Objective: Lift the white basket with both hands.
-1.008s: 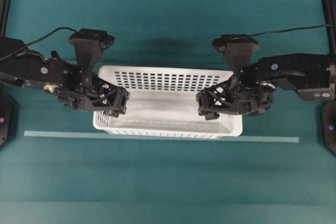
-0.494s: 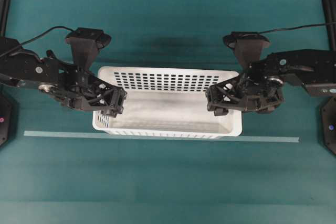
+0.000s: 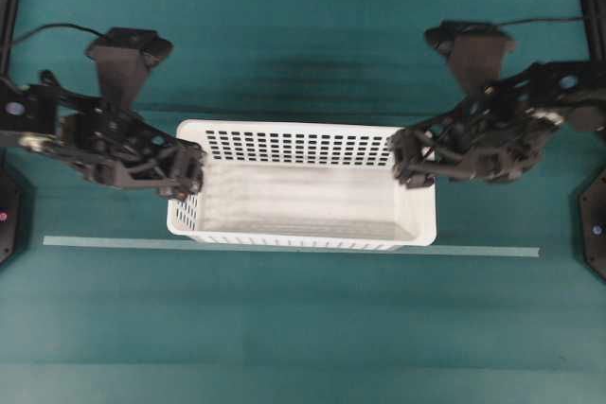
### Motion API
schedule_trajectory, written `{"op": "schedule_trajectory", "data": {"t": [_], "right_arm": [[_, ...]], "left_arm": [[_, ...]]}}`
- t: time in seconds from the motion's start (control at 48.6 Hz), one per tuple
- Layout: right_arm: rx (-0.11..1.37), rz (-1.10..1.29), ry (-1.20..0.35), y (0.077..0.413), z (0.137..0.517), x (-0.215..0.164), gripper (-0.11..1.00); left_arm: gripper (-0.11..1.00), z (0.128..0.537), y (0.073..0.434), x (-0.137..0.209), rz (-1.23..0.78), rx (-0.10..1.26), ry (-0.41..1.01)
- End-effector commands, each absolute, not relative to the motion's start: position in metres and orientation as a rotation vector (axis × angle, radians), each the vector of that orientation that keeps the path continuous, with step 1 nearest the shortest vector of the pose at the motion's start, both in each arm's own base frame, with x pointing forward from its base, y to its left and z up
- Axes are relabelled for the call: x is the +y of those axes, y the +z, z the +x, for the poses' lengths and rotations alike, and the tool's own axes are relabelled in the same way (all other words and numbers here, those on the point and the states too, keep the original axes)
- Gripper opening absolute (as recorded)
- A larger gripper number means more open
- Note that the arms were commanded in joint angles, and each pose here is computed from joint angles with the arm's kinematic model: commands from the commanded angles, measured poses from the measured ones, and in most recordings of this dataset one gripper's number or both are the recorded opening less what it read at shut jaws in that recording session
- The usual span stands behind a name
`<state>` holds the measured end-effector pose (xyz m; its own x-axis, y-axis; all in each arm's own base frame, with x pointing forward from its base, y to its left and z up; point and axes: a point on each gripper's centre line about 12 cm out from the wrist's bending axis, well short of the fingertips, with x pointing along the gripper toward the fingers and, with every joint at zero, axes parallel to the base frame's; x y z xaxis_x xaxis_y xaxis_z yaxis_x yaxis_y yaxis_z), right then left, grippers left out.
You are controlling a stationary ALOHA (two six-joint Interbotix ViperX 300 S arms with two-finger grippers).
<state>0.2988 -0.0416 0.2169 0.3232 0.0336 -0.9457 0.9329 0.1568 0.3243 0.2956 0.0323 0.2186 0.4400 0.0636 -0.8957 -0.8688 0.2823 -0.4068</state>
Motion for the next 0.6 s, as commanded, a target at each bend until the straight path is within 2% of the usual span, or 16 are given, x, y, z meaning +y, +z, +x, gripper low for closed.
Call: {"op": "schedule_trajectory", "data": {"t": [0.0,0.144,0.308,0.576], "right_arm": [[0.971,1.206,-0.810,0.240,0.300,-0.047,0.96],[0.835,1.123,-0.703,0.272,0.299,-0.051,0.96],[0.731,1.028,-0.578,0.290,0.299,-0.050,0.96],[0.615,0.806,-0.392,0.314,0.302,-0.042,0.95]], "left_arm": [[0.93,0.294,0.238,0.031,-1.101,0.875,0.724],[0.93,0.286,0.272,0.031,-1.072,0.780,0.631],[0.93,0.277,0.303,0.030,-1.011,0.676,0.522],[0.93,0.264,0.344,0.017,-0.751,0.519,0.285]]}}
